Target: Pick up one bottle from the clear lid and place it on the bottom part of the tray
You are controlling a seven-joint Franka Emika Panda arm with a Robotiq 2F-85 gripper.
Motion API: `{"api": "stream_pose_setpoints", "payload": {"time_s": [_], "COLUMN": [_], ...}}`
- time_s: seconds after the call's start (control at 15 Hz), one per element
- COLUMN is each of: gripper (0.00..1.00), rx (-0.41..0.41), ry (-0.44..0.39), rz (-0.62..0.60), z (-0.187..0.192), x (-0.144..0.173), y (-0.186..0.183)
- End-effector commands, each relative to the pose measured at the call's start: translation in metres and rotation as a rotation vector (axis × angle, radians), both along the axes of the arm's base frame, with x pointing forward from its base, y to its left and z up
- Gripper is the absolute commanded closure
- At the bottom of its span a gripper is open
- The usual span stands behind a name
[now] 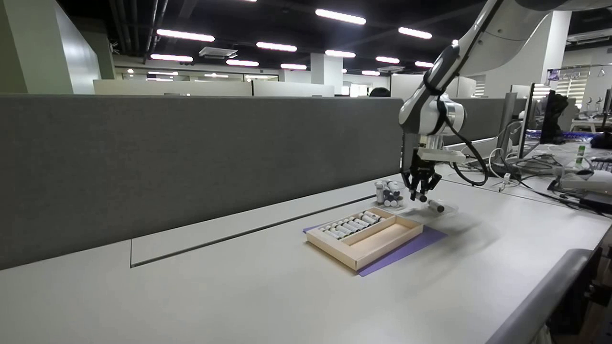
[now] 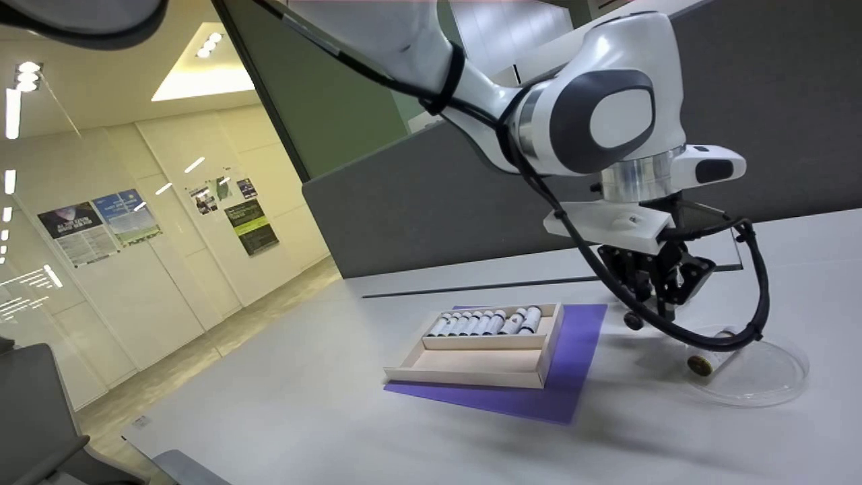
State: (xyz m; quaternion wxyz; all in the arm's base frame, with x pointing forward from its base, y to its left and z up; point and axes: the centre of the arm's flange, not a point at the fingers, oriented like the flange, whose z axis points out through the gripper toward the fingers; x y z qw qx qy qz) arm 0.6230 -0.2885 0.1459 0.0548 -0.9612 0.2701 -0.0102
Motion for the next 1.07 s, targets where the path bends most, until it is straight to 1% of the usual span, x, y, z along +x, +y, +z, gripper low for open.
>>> {"api": "stream_pose_setpoints", "payload": {"time_s": [0.0,0.2,0.4,0.53,1.0], "gripper": [0.95,0.95,0.95,0.95,0.95], "rx": [-0.003,-0.025,-0.068,-0.088,-0.074], "ry": [0.02,0.04,0.018,-0.007,-0.043], "rz": [0.06,0.126,0.187,0.223,0.322], "z": [0.001,-0.013,-0.014,-0.003,0.058], "x": [-0.011,-0.017,-0.022,-0.024,-0.038], "y": [0.031,0.063,0.09,0.101,0.129]}}
